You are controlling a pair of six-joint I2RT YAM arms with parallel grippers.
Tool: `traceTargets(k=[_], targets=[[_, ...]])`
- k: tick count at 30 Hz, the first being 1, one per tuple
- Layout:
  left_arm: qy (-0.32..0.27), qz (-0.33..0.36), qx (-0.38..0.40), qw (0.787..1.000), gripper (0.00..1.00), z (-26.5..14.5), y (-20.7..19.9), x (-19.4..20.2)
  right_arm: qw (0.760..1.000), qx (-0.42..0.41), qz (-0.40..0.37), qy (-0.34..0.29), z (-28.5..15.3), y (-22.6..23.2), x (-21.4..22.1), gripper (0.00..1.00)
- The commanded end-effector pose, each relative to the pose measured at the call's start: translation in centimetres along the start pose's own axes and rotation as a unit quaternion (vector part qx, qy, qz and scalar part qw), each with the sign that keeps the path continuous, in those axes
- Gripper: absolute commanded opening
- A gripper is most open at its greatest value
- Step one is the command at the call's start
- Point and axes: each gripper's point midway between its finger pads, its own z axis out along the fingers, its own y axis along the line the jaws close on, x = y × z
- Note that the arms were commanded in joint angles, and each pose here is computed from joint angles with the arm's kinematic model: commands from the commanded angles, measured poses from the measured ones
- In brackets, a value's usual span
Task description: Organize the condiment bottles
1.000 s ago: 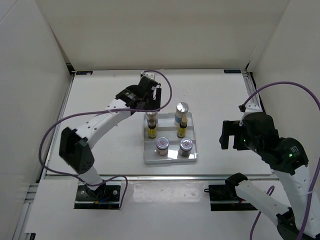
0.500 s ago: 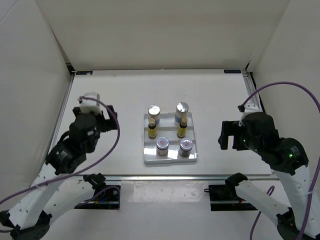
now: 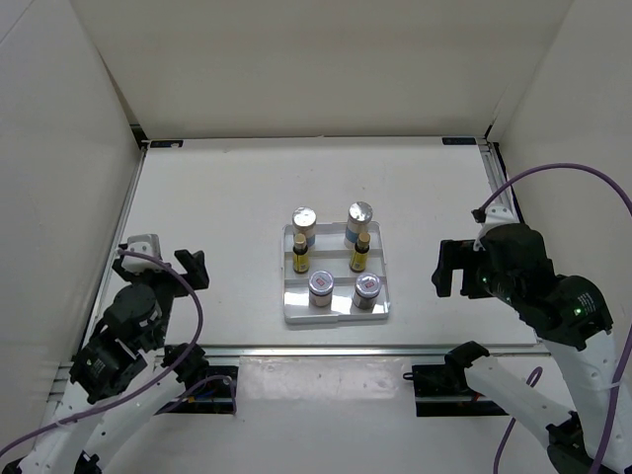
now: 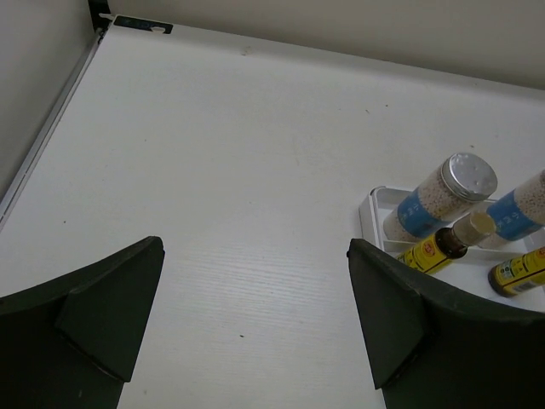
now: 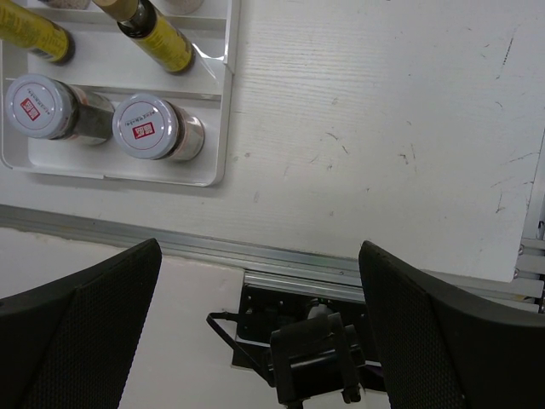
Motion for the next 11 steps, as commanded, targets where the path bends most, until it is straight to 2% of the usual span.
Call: traceTargets(k=[1, 11], targets=[[0.011, 0.013, 0.006, 1.000, 1.00, 0.64, -0.76, 0.32, 1.000, -0.008, -0.003, -0.017, -0.03, 0.23, -0.73, 1.00], [-0.004, 0.001, 0.010, 1.000, 1.00, 0.43, -0.64, 0.14, 1.000, -0.001, -0.011, 0.001, 0.80, 0.30, -0.75, 1.00]])
